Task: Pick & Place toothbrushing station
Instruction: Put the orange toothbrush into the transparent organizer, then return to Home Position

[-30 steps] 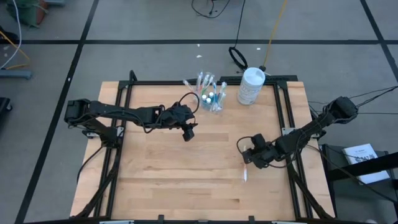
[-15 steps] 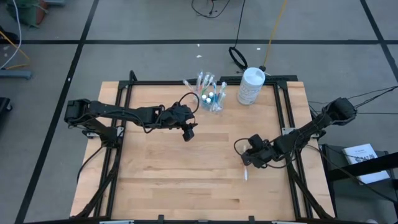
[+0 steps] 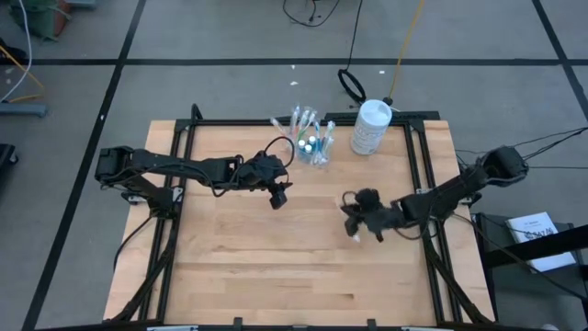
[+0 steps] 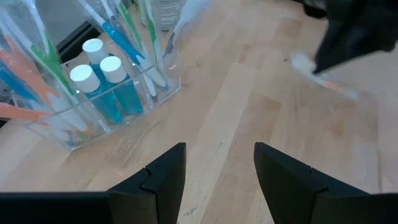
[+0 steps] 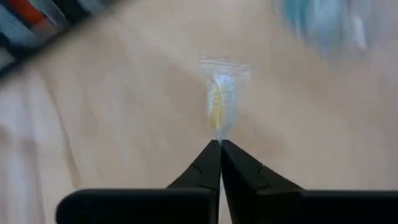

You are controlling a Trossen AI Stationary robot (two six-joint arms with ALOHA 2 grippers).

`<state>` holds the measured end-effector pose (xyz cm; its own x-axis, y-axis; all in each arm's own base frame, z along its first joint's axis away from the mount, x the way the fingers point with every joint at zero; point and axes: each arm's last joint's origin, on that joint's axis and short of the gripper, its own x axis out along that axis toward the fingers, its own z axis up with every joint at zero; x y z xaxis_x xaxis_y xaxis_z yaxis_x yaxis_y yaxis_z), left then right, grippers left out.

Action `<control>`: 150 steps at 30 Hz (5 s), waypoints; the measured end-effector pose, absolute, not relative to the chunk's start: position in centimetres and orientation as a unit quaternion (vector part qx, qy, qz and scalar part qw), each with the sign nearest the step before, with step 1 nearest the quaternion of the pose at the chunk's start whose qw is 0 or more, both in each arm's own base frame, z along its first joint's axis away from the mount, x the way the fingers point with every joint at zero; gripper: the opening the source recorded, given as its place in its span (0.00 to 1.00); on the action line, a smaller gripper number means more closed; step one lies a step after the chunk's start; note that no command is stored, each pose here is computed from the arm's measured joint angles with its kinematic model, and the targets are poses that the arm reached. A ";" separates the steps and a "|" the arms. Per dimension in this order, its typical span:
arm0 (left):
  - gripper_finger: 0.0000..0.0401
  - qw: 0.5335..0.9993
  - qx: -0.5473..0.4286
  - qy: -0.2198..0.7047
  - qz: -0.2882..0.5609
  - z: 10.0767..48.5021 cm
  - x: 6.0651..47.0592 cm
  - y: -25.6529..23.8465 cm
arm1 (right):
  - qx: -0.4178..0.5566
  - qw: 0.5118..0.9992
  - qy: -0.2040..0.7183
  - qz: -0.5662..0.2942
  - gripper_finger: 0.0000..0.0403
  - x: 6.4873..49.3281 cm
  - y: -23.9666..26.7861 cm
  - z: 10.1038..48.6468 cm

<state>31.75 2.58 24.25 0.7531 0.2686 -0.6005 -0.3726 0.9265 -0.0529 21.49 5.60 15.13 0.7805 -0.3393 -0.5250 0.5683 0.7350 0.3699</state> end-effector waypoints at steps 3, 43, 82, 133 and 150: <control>0.49 0.938 -0.067 0.299 0.162 25.2 31.2 2.5 | 0.212 0.942 0.121 -0.232 0.00 23.2 4.1 17.3; 0.49 0.953 -0.011 0.249 0.172 29.0 28.7 2.7 | 0.036 0.923 -0.103 -0.368 0.00 25.2 -11.9 17.2; 0.49 0.950 -0.012 0.258 0.173 28.8 28.6 2.7 | -0.029 0.937 -0.106 -0.333 0.00 27.6 -12.3 19.6; 0.49 0.930 -0.122 0.283 0.201 28.1 28.0 2.4 | 0.031 0.939 0.027 -0.341 0.21 22.8 -8.9 17.9; 0.49 0.971 -0.005 0.166 0.174 36.0 17.2 1.8 | 0.040 0.975 0.124 -0.182 0.32 15.2 -4.0 22.6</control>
